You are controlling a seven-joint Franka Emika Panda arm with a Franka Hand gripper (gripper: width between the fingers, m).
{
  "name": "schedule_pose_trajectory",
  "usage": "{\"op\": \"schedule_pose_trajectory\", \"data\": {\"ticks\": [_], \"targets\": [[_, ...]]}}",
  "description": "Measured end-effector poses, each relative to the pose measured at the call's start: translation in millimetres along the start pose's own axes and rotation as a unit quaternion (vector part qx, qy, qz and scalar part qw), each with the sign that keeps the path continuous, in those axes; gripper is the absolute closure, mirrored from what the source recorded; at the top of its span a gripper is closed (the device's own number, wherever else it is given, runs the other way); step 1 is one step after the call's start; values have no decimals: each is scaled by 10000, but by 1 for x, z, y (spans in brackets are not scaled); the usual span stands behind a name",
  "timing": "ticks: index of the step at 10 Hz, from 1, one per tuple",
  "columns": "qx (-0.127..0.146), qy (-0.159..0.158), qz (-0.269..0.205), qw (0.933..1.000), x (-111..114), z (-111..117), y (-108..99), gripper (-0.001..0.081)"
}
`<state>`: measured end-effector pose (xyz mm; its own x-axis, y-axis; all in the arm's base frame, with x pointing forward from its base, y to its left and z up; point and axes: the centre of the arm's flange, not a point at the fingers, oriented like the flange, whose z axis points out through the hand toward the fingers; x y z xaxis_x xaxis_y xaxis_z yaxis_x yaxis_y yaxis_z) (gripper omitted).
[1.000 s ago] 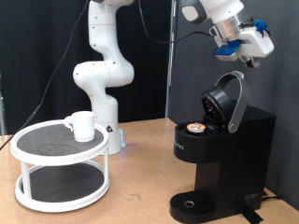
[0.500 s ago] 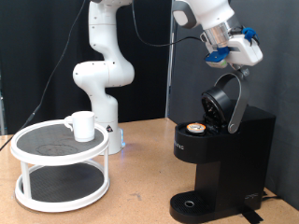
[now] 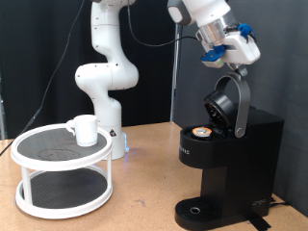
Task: Make a cup of coffee with the keurig machine
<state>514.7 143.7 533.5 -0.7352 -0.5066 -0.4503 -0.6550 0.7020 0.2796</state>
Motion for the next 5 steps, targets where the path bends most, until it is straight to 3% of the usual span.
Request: {"op": "schedule_pose_trajectory", "data": {"ticks": [3, 5], "targets": [[81, 181, -241, 9995, 26, -16, -23, 806], [427, 429, -285, 9978, 44, -20, -35, 806]]}}
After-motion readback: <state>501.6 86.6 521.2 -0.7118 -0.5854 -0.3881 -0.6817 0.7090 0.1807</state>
